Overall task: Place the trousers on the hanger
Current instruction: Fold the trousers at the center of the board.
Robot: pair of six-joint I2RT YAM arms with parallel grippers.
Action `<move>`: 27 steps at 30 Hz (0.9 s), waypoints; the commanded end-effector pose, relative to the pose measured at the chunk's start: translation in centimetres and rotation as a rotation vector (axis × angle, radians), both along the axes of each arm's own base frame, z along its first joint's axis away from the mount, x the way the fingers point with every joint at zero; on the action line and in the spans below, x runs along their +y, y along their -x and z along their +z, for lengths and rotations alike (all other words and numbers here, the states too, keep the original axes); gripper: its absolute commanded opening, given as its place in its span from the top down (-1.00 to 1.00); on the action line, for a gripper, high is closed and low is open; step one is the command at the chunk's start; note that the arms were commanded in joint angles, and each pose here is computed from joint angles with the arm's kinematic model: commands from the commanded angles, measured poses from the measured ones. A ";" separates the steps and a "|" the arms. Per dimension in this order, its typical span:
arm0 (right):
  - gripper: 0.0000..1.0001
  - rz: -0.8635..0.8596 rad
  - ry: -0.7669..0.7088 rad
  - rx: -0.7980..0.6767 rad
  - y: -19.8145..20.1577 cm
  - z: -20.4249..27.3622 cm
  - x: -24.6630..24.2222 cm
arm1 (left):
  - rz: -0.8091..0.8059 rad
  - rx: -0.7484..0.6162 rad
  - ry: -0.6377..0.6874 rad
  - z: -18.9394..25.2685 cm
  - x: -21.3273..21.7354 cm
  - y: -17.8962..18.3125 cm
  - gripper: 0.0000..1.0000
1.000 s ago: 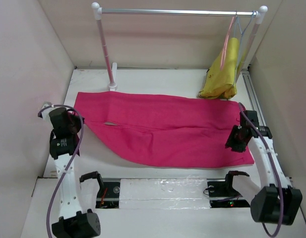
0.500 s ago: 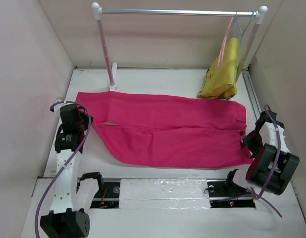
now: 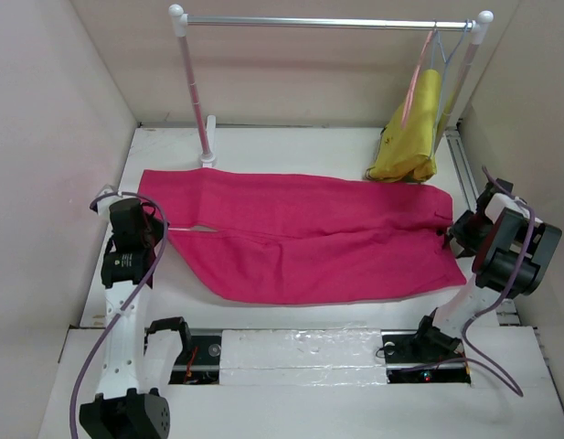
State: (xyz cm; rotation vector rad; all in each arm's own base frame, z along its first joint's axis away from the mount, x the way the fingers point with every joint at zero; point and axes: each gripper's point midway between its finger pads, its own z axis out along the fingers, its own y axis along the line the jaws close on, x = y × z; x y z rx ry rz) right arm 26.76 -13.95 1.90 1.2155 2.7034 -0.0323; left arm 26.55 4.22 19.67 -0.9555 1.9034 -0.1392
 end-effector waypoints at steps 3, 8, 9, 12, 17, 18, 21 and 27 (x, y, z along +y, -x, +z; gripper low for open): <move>-0.23 0.093 0.138 -0.242 -6.0 6.0 -4.3 | -0.074 -0.011 0.002 0.1 -1.3 0.8 1.00; -0.45 0.007 0.175 -0.182 0.3 8.0 -3.7 | -0.155 -0.039 0.049 1.3 -3.4 0.6 1.00; -0.45 -0.038 0.209 -0.195 2.3 9.1 -3.7 | -0.159 -0.037 0.052 1.2 -3.5 0.7 1.00; -0.31 -0.120 0.176 -0.109 7.4 6.7 -1.3 | -0.200 -0.040 0.066 0.9 -4.8 0.8 1.00; -0.14 -0.183 0.149 -0.005 12.1 5.4 1.3 | -0.252 -0.034 0.089 0.4 -6.0 0.8 1.00; -0.17 -0.200 0.131 0.002 12.4 5.1 1.7 | -0.257 -0.033 0.087 0.4 -6.0 0.7 1.00; -0.22 -0.234 0.104 -0.016 12.3 4.0 2.4 | -0.258 -0.033 0.068 0.9 -5.8 0.5 1.00; -0.17 -0.301 0.076 -0.018 12.2 2.3 2.7 | -0.250 -0.022 0.058 0.7 -5.6 0.4 1.00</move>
